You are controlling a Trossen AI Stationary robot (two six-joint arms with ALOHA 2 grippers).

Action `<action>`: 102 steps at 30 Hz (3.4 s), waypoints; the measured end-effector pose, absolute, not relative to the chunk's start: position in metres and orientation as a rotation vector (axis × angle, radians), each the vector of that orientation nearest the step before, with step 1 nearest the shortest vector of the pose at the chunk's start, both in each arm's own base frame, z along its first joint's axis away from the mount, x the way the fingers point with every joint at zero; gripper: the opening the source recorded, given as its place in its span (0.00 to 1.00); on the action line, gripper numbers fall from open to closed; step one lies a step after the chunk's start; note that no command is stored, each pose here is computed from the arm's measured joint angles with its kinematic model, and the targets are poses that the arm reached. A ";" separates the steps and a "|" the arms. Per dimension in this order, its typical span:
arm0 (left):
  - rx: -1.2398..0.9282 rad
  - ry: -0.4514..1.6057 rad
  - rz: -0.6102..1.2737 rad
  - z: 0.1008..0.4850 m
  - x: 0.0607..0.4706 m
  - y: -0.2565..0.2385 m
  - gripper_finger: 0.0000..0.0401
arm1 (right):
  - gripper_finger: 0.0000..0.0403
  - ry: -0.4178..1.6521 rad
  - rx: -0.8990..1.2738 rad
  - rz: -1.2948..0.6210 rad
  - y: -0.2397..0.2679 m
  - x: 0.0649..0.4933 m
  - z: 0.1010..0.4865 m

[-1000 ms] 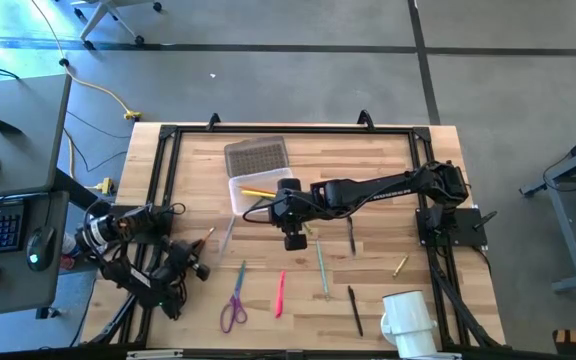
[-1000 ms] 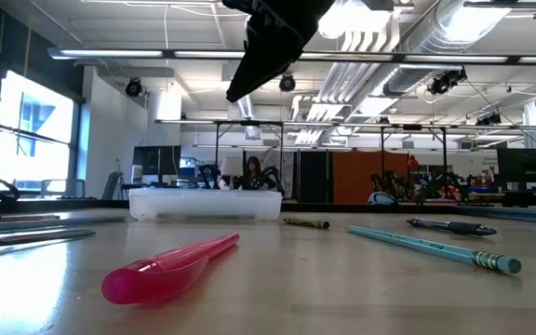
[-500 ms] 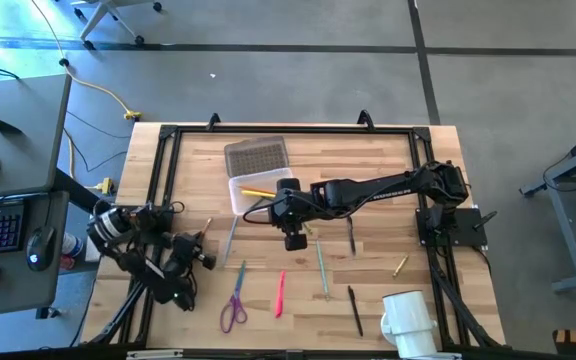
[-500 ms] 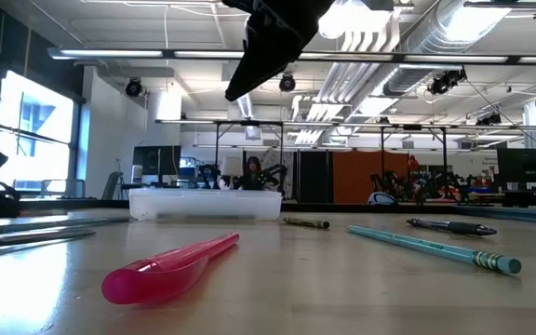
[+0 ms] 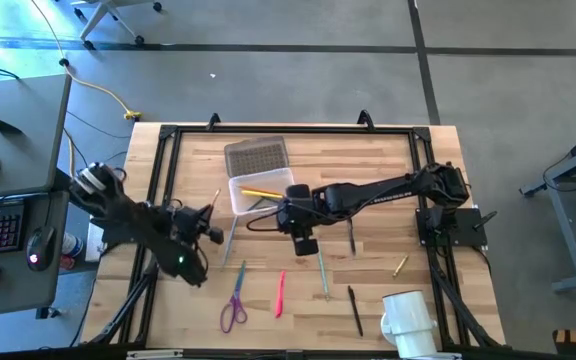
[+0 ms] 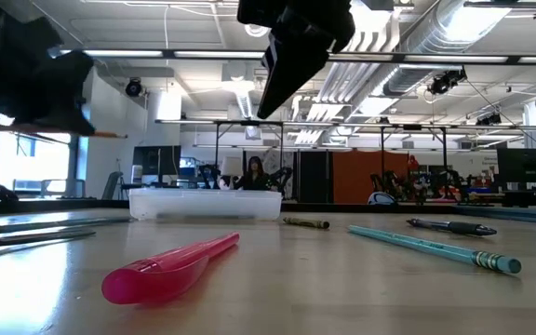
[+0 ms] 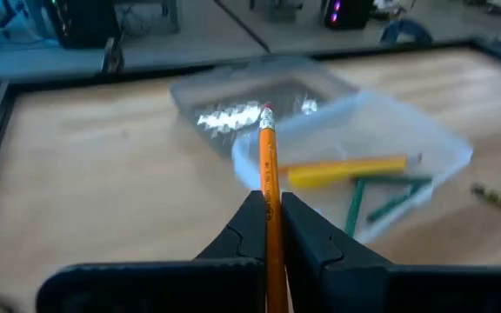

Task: Pick & place school supplies into a supply box
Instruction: Put the orange pencil into the transparent supply box, then put the left light green crayon into the transparent supply box

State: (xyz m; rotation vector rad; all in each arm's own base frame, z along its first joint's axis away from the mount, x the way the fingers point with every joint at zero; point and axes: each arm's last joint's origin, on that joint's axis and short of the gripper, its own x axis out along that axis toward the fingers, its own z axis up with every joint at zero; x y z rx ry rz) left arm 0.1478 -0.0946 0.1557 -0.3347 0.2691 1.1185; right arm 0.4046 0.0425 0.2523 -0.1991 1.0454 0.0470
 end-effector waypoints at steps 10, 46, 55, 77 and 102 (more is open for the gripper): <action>-0.323 0.236 1.172 0.172 0.184 -0.057 0.12 | 0.24 1.072 -0.229 0.072 0.047 0.402 0.251; -0.415 0.639 0.682 0.144 0.282 0.086 0.20 | 0.24 1.083 -0.242 0.099 0.048 0.401 0.250; -0.320 0.637 0.736 0.145 0.281 0.088 0.31 | 0.24 1.078 -0.251 0.097 0.048 0.399 0.226; -0.205 0.776 0.627 0.261 0.297 0.090 0.25 | 0.25 1.041 -0.063 -0.350 0.038 0.386 0.186; -0.239 0.440 0.805 0.295 0.209 0.071 0.20 | 0.25 0.656 0.119 -0.594 0.028 0.343 0.103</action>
